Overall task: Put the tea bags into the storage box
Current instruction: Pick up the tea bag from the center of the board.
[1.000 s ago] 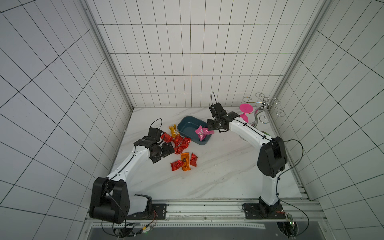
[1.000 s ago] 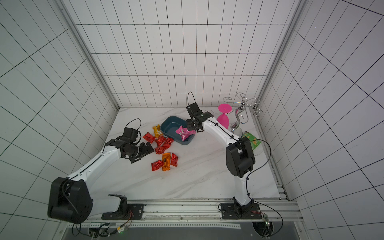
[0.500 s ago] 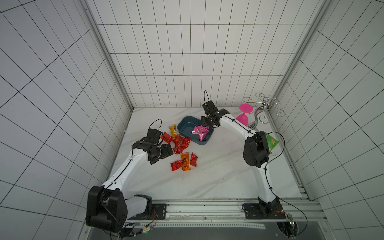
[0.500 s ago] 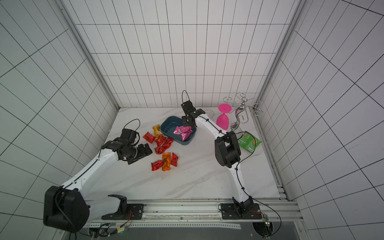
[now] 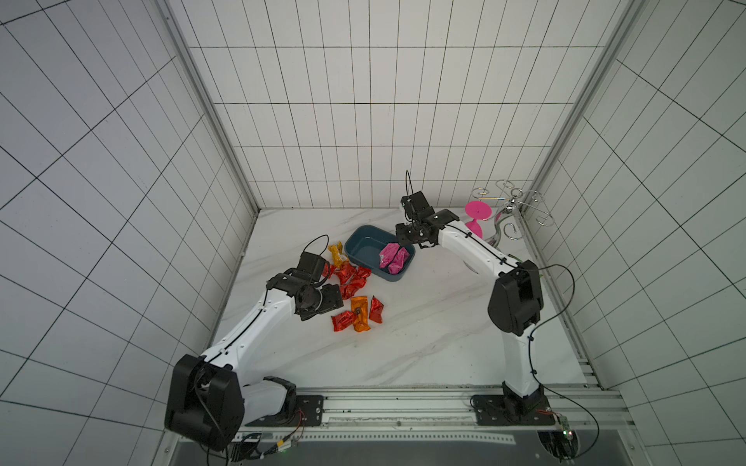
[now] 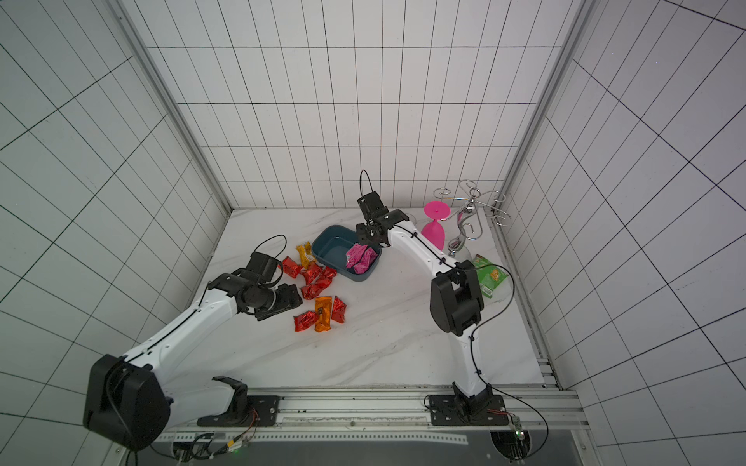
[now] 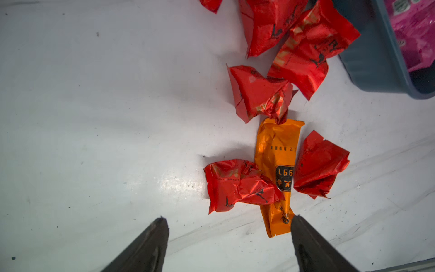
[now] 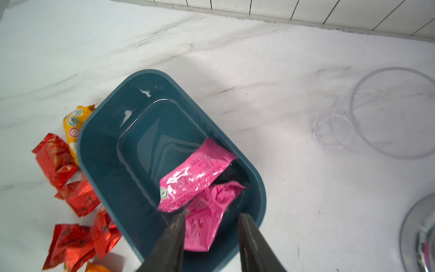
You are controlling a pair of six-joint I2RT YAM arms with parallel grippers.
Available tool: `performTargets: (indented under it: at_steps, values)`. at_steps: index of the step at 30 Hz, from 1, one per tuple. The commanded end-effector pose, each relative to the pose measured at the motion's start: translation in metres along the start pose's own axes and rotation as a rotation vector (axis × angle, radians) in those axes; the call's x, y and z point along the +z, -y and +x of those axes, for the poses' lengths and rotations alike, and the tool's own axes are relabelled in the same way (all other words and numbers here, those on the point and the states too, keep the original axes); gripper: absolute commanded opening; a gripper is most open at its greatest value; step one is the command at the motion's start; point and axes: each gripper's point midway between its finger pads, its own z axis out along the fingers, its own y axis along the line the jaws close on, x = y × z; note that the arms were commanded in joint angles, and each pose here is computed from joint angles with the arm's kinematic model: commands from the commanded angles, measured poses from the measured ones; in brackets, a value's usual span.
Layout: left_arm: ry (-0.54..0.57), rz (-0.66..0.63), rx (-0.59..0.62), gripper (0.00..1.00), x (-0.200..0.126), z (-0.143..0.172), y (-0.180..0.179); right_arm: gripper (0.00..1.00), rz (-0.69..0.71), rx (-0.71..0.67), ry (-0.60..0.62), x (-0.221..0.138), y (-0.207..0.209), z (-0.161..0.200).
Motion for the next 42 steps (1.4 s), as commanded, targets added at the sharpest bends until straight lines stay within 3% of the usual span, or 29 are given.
performTargets:
  at_steps: [1, 7, 14, 21, 37, 42]
  values:
    - [-0.017, -0.032, 0.041, 0.81, 0.007, 0.003, 0.000, 0.42, -0.019, 0.040, -0.038, -0.028, 0.007, 0.026]
    - [-0.048, -0.085, 0.096, 0.74, 0.017, 0.009, -0.003, 0.43, -0.046, 0.093, -0.110, -0.057, 0.015, 0.082]
    - [-0.074, -0.086, 0.200, 0.80, 0.028, 0.001, 0.018, 0.43, -0.031, 0.142, -0.136, -0.077, 0.028, 0.122]
    - [-0.155, -0.110, 0.171, 0.80, 0.061, 0.010, 0.017, 0.43, -0.021, 0.172, -0.104, -0.088, 0.031, 0.119]
    - [-0.221, -0.137, 0.127, 0.77, 0.094, 0.035, 0.007, 0.43, -0.018, 0.114, -0.095, -0.090, 0.029, 0.103]
    - [-0.226, -0.137, 0.126, 0.45, 0.097, 0.041, 0.002, 0.43, -0.006, 0.100, -0.087, -0.089, 0.031, 0.097]
